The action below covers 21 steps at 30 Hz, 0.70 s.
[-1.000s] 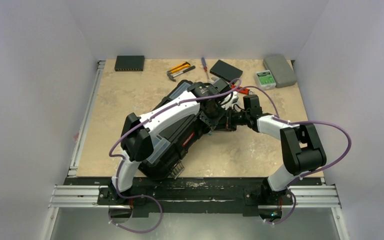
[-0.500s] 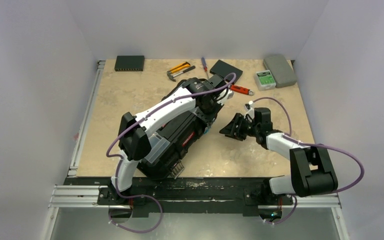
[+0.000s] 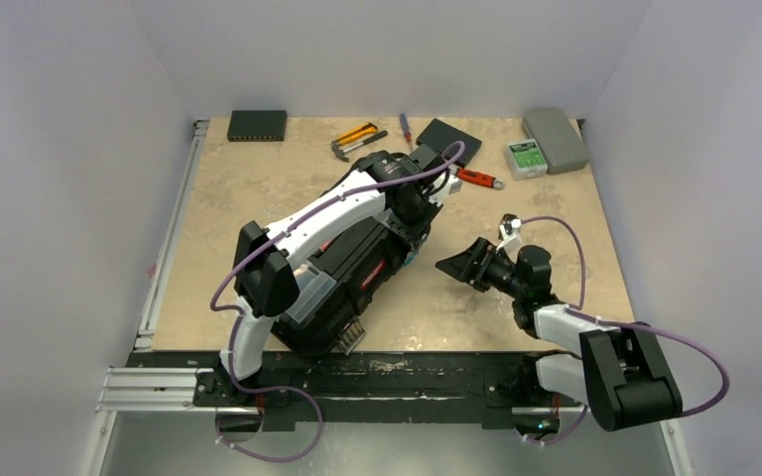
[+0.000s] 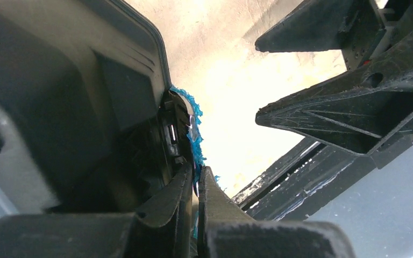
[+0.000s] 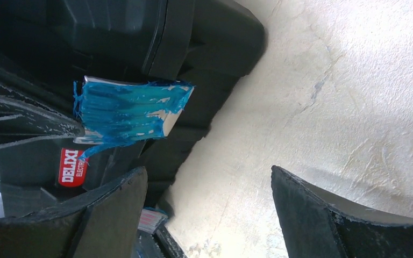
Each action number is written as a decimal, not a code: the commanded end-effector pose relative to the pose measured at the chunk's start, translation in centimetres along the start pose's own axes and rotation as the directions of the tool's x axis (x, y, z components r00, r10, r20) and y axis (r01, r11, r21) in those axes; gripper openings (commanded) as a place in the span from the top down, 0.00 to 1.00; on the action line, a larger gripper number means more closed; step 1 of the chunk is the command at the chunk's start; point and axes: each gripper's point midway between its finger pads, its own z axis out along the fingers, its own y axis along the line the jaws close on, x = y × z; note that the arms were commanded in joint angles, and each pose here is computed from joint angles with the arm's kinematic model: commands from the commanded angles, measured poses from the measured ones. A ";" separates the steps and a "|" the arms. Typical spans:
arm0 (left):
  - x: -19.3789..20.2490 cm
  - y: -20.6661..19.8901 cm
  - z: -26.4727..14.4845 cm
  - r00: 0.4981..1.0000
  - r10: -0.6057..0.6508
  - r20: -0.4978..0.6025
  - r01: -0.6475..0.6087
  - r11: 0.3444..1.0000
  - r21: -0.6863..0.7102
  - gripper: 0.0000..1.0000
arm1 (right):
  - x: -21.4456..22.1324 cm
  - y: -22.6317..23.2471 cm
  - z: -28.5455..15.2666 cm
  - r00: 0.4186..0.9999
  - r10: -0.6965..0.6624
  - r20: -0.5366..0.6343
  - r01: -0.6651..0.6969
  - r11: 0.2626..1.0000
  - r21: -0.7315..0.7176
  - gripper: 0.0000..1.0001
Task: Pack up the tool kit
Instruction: Close the toolbox at the center of the board.
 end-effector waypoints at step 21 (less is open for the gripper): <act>-2.2 -0.8 -6.3 0.992 -0.031 0.124 0.014 0.990 0.137 1.00 | -0.6 6.4 2.6 0.994 0.078 0.070 -0.051 0.945 -0.323 0.12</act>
